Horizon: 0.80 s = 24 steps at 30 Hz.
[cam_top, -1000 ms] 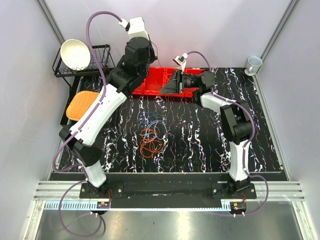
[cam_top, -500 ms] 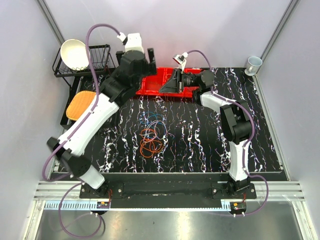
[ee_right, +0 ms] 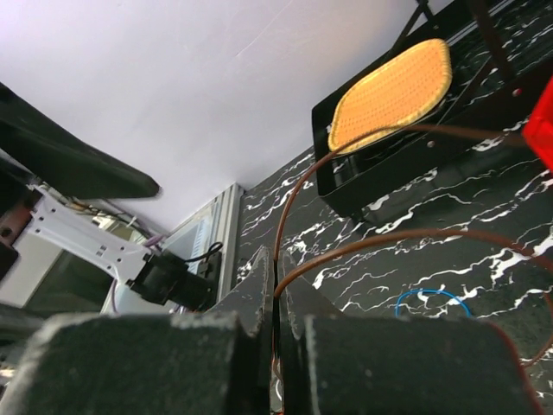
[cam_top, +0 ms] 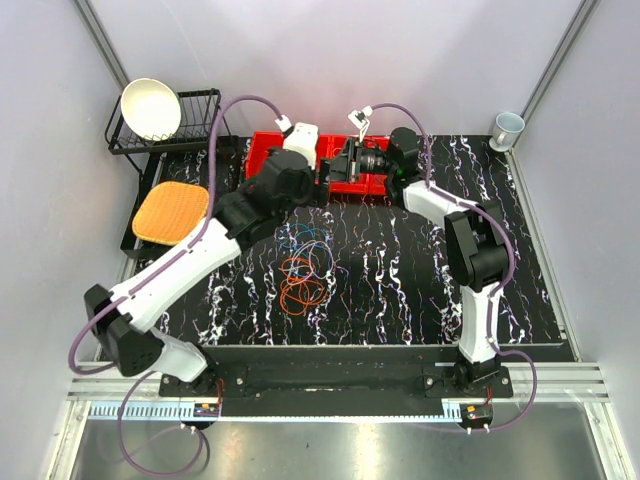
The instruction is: Untangle the cables
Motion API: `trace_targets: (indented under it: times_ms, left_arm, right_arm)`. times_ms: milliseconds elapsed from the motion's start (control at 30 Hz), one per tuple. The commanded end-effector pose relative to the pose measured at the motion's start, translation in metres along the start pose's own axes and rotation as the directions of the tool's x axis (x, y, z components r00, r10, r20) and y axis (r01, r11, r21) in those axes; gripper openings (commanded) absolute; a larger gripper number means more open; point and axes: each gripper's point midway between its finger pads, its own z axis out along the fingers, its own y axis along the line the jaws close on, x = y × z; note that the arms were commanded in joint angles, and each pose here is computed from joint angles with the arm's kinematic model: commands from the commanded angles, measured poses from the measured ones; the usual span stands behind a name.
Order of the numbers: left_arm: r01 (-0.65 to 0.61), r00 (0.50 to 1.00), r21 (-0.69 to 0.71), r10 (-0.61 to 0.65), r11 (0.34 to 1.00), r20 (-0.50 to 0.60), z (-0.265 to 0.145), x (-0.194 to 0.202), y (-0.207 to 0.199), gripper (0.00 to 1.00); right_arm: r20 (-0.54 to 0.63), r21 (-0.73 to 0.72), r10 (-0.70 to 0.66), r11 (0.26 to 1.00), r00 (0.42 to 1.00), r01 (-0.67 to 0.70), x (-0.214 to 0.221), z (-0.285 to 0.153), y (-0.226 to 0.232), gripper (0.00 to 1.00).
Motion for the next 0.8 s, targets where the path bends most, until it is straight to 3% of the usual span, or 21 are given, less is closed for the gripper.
trace_targets:
  times_ms: [0,400,600,767]
  left_arm:
    - [-0.031,0.999,0.055,0.03,0.998,0.016,0.021,-0.001,-0.019,0.72]
    - [-0.058,0.998,0.059,0.058,0.997,0.004,0.058,0.021,-0.037,0.67]
    - [-0.066,0.998,0.022,0.065,0.998,0.019,0.069,0.022,-0.035,0.53]
    - [-0.092,0.996,-0.028,0.093,0.995,0.011,0.077,0.026,-0.03,0.46]
  right_arm:
    - [0.048,0.047,-0.123,0.992,0.991,0.12,-0.029,0.0,0.025,0.0]
    - [0.039,0.024,-0.111,0.994,0.993,0.11,-0.029,-0.001,0.036,0.0]
    - [0.028,0.003,-0.112,0.994,0.993,0.112,-0.027,-0.001,0.039,0.0]
    - [0.022,-0.027,-0.102,0.994,0.994,0.103,-0.025,0.0,0.042,0.0]
